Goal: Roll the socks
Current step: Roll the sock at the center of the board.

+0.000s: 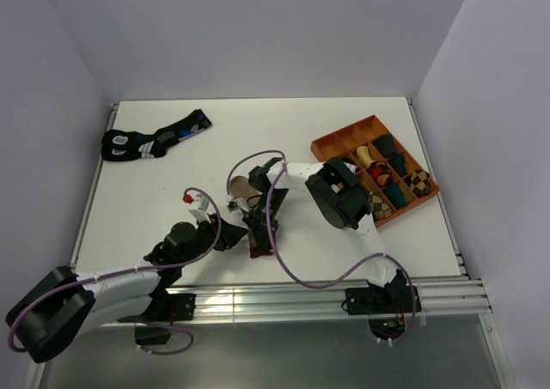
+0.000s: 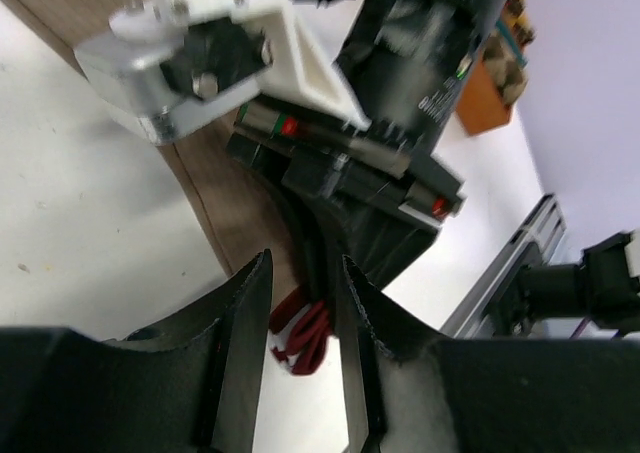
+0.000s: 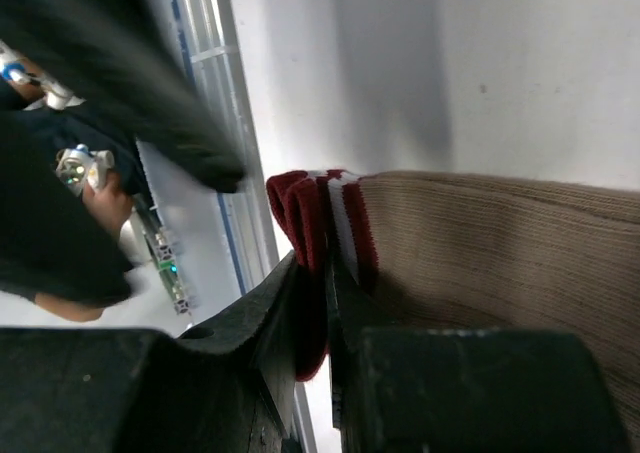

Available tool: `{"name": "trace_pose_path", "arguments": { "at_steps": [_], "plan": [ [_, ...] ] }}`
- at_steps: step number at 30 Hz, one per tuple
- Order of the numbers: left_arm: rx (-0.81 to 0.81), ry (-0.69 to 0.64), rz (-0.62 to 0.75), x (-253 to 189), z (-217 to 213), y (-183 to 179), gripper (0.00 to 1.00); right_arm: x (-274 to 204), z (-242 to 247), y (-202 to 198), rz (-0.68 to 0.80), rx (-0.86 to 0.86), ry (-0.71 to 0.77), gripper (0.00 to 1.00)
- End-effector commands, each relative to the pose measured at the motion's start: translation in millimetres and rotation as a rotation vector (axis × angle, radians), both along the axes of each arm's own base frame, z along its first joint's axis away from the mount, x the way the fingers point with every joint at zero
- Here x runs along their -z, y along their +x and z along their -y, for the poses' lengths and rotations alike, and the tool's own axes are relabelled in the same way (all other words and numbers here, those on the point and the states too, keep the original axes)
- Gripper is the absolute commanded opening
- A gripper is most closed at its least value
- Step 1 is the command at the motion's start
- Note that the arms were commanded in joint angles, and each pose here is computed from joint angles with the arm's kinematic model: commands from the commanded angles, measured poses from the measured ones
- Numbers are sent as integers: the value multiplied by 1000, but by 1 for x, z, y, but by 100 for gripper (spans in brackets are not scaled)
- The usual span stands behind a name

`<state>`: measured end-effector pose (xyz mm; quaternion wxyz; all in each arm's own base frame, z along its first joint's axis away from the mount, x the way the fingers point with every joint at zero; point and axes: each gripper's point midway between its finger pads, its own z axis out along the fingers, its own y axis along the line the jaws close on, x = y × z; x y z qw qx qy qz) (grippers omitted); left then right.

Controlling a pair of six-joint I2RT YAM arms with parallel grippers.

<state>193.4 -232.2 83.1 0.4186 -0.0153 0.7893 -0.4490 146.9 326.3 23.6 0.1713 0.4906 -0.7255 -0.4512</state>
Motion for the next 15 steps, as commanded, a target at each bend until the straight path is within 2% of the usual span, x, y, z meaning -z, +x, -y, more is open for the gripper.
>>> {"name": "trace_pose_path", "arguments": {
  "at_steps": [1, 15],
  "plan": [
    [65, 3, 77, -11, 14, -1, 37, -14, -3, 2, -39, 11, 40, 20],
    [221, 30, 92, 0, 45, -19, 39, -19, -2, 10, -87, 43, 44, 21]
  ]
}}
